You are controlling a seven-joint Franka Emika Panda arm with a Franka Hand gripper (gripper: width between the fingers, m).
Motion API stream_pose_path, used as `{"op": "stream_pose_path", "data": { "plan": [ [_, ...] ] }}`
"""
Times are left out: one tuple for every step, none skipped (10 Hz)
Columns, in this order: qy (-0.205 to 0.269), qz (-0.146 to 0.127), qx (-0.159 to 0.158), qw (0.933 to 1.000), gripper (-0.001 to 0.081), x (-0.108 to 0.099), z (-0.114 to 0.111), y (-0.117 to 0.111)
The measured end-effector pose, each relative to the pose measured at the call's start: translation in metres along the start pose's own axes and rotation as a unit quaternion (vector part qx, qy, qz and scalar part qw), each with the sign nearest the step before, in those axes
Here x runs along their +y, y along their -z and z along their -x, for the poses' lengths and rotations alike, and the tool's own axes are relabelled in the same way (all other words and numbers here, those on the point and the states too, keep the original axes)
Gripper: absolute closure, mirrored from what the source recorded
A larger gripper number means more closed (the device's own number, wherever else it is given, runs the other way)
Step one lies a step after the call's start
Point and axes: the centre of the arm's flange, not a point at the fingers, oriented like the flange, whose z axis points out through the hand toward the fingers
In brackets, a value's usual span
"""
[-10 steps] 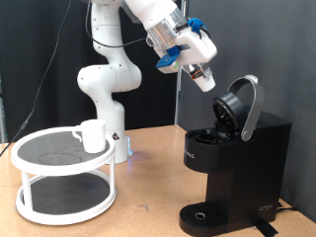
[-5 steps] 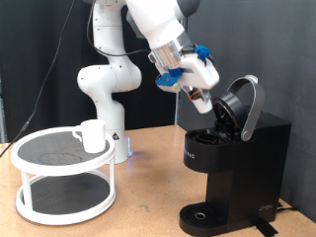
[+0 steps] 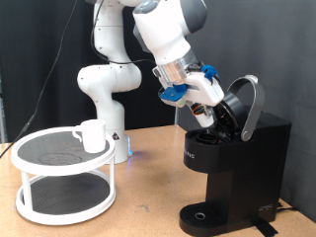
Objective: Make a cup of coffee with the keurig machine
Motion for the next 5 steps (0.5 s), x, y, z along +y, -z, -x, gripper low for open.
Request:
{"op": "stream_pose_path", "data": {
  "plan": [
    [0.0, 0.0, 0.003, 1.0, 0.0418, 0.0, -0.001, -0.006],
    [0.0, 0.001, 0.006, 1.0, 0.0418, 0.001, -0.002, -0.013],
    [-0.001, 0.001, 0.008, 1.0, 0.0418, 0.001, -0.003, -0.017],
    [-0.001, 0.0, 0.01, 0.9999, 0.0418, 0.001, -0.004, -0.022],
    [-0.001, -0.001, 0.011, 0.9999, 0.0418, 0.002, -0.005, -0.025]
  ]
}}
